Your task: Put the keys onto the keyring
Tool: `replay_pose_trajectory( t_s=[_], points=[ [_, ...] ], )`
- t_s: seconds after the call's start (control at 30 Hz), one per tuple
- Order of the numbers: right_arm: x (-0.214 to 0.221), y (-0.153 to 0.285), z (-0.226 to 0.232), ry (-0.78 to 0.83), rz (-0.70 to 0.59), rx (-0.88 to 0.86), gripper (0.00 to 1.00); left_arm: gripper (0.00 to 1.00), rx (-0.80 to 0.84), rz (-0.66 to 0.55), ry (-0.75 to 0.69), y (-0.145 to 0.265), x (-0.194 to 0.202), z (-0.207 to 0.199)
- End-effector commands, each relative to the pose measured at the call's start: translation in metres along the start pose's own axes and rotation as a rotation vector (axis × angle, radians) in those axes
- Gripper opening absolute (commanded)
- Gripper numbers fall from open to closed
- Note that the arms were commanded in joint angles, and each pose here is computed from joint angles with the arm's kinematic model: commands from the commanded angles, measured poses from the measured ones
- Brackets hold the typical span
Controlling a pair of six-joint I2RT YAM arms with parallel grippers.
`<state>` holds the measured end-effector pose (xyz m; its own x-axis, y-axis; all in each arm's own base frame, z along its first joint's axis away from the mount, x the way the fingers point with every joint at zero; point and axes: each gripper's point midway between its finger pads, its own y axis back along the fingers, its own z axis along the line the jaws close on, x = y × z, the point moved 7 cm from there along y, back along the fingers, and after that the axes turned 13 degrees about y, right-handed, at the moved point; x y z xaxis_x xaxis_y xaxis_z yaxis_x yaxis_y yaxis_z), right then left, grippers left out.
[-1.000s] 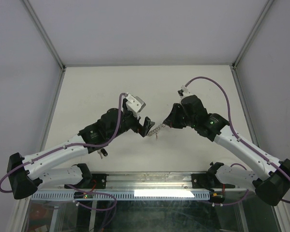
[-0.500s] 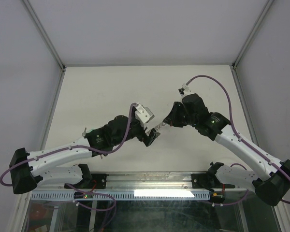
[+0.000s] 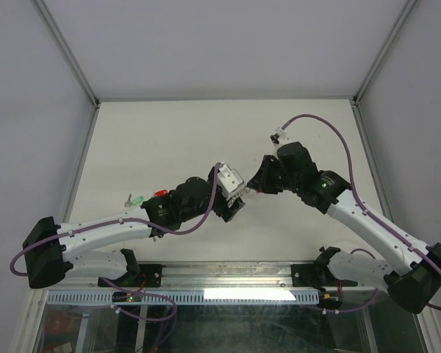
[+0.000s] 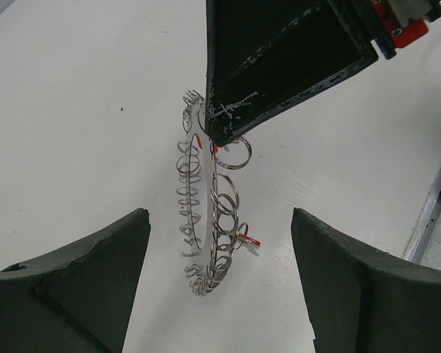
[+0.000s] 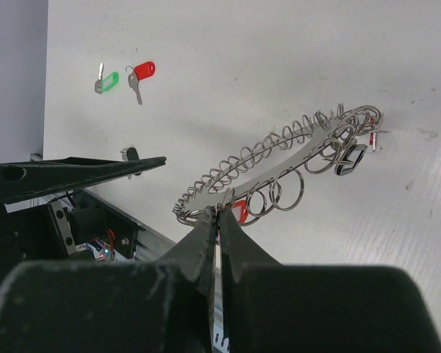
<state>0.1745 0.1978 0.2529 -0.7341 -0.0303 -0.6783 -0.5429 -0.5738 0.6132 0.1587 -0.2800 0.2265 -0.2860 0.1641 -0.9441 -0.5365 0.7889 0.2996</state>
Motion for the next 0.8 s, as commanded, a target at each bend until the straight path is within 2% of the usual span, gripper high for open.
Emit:
replay_pose_trajectory(
  t_s=[0.0, 0.23, 0.77],
  points=[
    [-0.03, 0.022, 0.02, 0.008, -0.126, -0.097, 0.0, 0.74, 0.028, -0.106, -0.018, -0.004, -0.031, -0.008],
    [-0.031, 0.023, 0.022, 0.002, -0.126, -0.118, 0.0, 0.6, 0.031, -0.106, -0.023, -0.008, -0.032, -0.009],
    [-0.032, 0.027, 0.029, -0.006, -0.123, -0.165, 0.0, 0.5, 0.03, -0.093, -0.036, -0.015, -0.03, -0.009]
  ],
)
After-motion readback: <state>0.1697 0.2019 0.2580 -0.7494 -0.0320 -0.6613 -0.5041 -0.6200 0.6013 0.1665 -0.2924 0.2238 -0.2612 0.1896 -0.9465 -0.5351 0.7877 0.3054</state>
